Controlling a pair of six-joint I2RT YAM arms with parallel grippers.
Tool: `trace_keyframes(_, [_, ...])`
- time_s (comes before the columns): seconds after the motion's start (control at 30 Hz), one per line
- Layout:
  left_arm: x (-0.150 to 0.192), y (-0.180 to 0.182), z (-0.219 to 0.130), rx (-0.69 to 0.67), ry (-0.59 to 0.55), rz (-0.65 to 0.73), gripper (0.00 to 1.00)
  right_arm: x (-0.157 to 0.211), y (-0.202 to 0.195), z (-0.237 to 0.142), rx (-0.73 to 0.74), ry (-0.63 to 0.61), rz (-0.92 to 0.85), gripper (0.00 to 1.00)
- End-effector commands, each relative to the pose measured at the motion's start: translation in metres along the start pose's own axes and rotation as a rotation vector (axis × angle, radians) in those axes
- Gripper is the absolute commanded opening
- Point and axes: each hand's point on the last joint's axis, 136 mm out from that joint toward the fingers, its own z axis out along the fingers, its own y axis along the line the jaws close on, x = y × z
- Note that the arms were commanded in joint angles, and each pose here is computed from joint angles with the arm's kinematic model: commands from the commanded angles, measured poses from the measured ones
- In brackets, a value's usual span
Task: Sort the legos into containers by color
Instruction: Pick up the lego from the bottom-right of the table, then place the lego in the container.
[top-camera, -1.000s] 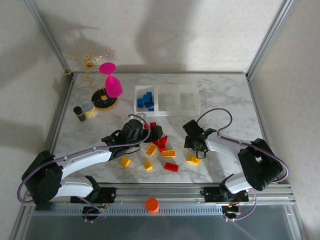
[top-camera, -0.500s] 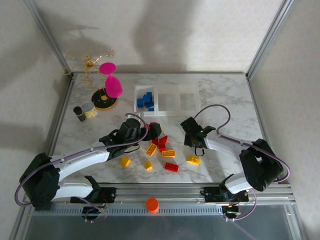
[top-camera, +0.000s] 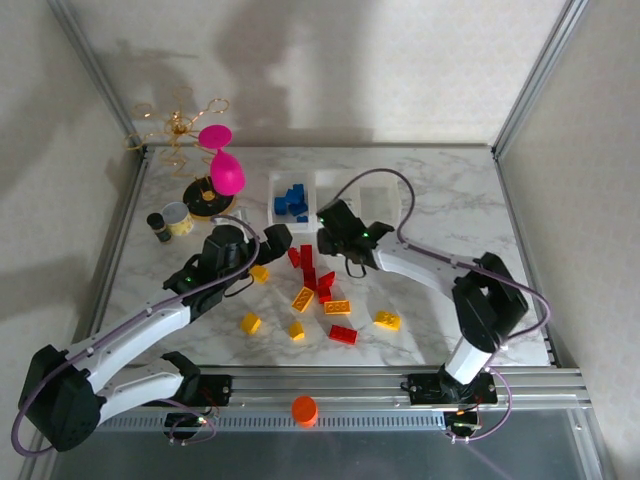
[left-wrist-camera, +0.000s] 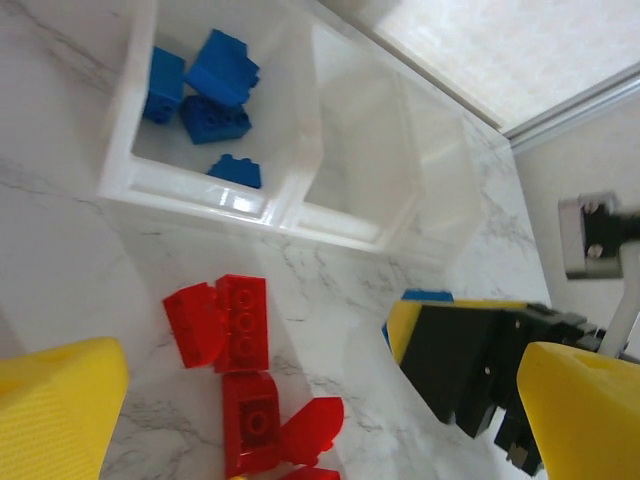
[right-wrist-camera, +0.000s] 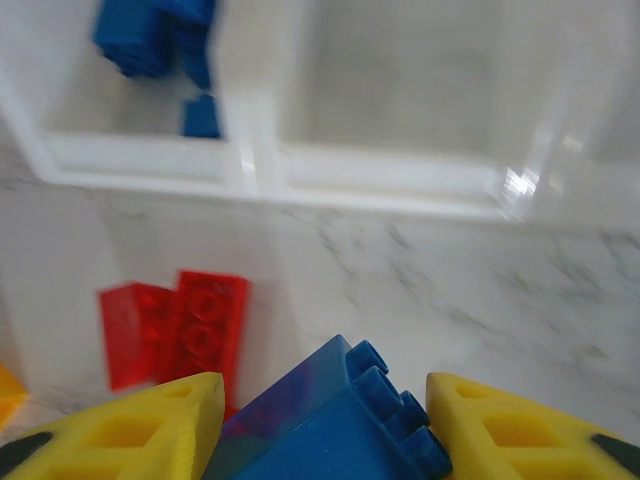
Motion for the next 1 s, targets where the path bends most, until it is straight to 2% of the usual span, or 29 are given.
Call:
trace_keyframes(0.0, [-0.005,0.018,-0.006,-0.071,-0.001,0.013,1.0,-0.035,0.032,0.01,-0.071,-0.088,-0.061,0.5])
trace_keyframes(0.23, [-0.017,0.04,-0.011,-0.112,-0.025,-0.023,1.0,-0.082,0.068,0.052,-0.077,-0.164,-0.13,0.51])
trace_keyframes(0.47, [-0.028,0.05,-0.011,-0.12,-0.053,-0.065,1.0,-0.11,0.073,0.093,-0.06,-0.189,-0.132,0.54])
trace_keyframes(0.57, [-0.032,0.049,-0.01,-0.118,-0.06,-0.072,1.0,-0.122,0.075,0.103,-0.047,-0.198,-0.152,0.6])
trace_keyframes(0.77, [-0.038,0.05,-0.011,-0.12,-0.077,-0.08,1.0,-0.134,0.079,0.098,-0.057,-0.215,-0.173,0.7])
trace_keyframes(0.97, [-0.041,0.043,-0.014,-0.086,-0.089,-0.094,1.0,-0.129,0.074,0.056,-0.11,-0.215,-0.144,0.71])
